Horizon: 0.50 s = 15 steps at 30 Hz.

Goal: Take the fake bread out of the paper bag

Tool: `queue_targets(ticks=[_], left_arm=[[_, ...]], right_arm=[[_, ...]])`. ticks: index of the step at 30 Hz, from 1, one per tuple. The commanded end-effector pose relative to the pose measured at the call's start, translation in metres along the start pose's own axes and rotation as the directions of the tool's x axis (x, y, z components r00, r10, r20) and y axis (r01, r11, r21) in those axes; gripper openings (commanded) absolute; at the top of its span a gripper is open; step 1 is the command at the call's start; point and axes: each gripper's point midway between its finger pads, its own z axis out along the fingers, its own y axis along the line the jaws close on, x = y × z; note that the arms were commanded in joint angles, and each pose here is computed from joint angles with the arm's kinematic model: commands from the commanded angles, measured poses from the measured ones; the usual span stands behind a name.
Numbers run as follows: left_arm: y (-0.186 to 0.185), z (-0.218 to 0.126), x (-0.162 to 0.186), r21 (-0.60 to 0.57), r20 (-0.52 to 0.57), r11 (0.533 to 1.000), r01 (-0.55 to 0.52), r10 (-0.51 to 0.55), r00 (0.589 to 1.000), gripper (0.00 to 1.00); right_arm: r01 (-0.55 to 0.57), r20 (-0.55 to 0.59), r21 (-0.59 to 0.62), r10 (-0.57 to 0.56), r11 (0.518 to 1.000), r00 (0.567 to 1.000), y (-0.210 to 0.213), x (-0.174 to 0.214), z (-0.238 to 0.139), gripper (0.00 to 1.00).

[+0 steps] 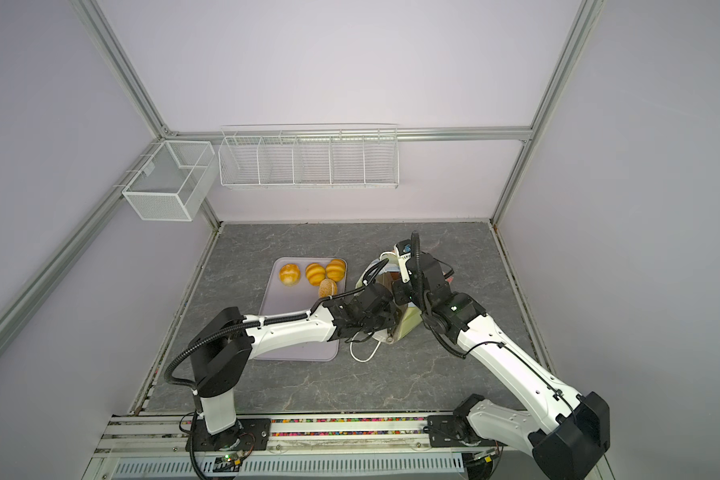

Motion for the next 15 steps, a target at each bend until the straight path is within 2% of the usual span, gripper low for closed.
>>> queue_targets(ticks=[1,8,13,15], left_arm=[[0.004,0.007,0.001,-0.024,-0.023,1.000,0.006,-0.006,1.000,0.35],[0.001,-0.005,-0.006,-0.016,-0.004,1.000,0.009,-0.009,1.000,0.04],[-0.004,-0.015,-0.010,0.011,0.004,1.000,-0.020,0.020,1.000,0.01],[-0.006,-0.019,-0.012,0.018,0.009,0.999,-0.030,0.030,0.999,0.04]], right_arm=[[-0.004,0.018,-0.102,0.006,0.995,1.000,0.023,-0.004,-0.005,0.07],[0.004,0.017,-0.087,-0.003,0.996,1.000,0.020,-0.002,-0.005,0.07],[0.006,0.016,-0.079,-0.005,0.997,1.000,0.018,-0.001,-0.005,0.07],[0.007,0.016,-0.080,-0.006,0.997,1.000,0.018,-0.001,-0.005,0.07]])
